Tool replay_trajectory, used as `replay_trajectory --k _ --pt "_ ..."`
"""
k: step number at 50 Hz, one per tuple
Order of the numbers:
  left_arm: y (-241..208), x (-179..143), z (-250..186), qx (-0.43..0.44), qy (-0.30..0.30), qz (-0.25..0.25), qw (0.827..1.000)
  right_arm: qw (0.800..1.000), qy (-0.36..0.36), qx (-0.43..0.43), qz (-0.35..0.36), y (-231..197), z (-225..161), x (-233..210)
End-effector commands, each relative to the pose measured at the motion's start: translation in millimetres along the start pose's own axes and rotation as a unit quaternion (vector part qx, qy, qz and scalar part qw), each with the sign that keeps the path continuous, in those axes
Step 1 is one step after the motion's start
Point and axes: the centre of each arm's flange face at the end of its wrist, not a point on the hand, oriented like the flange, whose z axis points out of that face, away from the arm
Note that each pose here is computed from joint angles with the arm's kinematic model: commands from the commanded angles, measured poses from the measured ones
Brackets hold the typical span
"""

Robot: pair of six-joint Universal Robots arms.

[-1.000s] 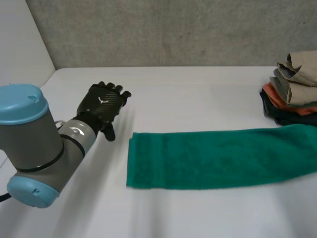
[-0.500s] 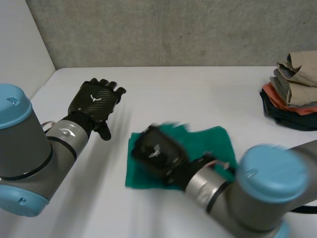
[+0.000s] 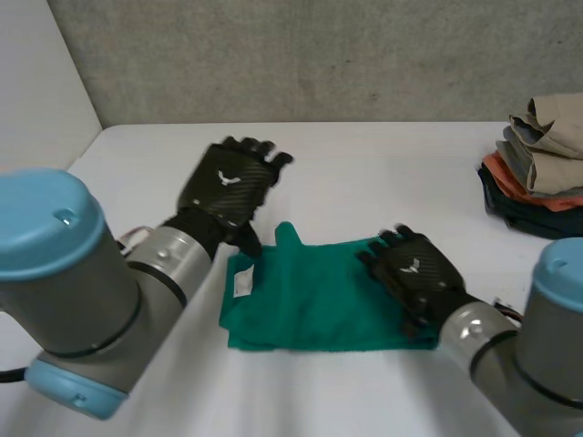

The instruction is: Fold the laundry.

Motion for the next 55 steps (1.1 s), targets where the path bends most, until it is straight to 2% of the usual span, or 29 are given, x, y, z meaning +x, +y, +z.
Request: replay_trajectory --k 1,7,11,16,17,20,24,28,33,35,39,41,46,51,55 --pt "13.9 22.2 3.1 -0.014 0.028 0.003 1.0 0.997 0.024 -0.069 0.032 39.8 -0.5 26.7" --pt "21.8 23.8 5.2 -0.026 0.028 0.002 0.999 0.997 0.035 -0.074 0.015 43.3 3.8 35.2" --pt "23.2 21.2 2.6 -0.032 0.023 0.001 0.999 0.997 0.06 -0.052 -0.021 31.6 11.7 48.6" --pt "28.3 6.1 -1.6 -0.055 -0.026 0.002 0.998 0.993 0.084 0.018 -0.076 -13.6 16.4 50.8" --pt "30.8 -2.8 -3.9 -0.066 -0.053 0.004 0.996 0.992 0.075 0.055 -0.089 -35.5 14.8 41.7" --pt "35.2 -14.8 -9.3 -0.08 -0.085 0.004 0.993 0.988 0.046 0.105 -0.107 -61.9 12.9 17.4" --pt "39.0 -31.8 -15.9 -0.091 -0.117 0.001 0.989 0.97 -0.042 0.195 -0.139 -87.8 16.6 -55.3" --pt "42.3 -42.9 -20.1 -0.099 -0.134 -0.001 0.986 0.959 -0.113 0.212 -0.148 -81.2 17.0 -107.3" --pt "40.6 -45.5 -20.3 -0.096 -0.137 -0.003 0.986 0.963 -0.131 0.194 -0.138 -68.1 23.0 -117.8" --pt "37.8 -46.1 -18.5 -0.089 -0.138 -0.004 0.986 0.965 -0.125 0.192 -0.128 -69.0 22.8 -114.4" --pt "29.2 -47.3 -14.1 -0.071 -0.141 -0.005 0.987 0.977 -0.084 0.183 -0.064 -75.8 26.2 -77.2" --pt "12.8 -42.9 -8.6 -0.042 -0.136 -0.008 0.99 0.983 -0.043 0.173 0.032 -81.7 20.4 -30.6" --pt "-12.0 -11.5 -4.0 0.003 -0.089 -0.034 0.995 0.974 -0.019 0.123 0.189 -67.3 20.6 12.7" --pt "1.7 18.7 4.8 -0.015 -0.041 -0.049 0.998 0.971 -0.009 0.053 0.232 -51.3 22.3 35.0" --pt "26.6 37.8 2.5 -0.057 -0.02 -0.043 0.997 0.97 -0.032 0.007 0.24 -37.3 37.1 25.4"
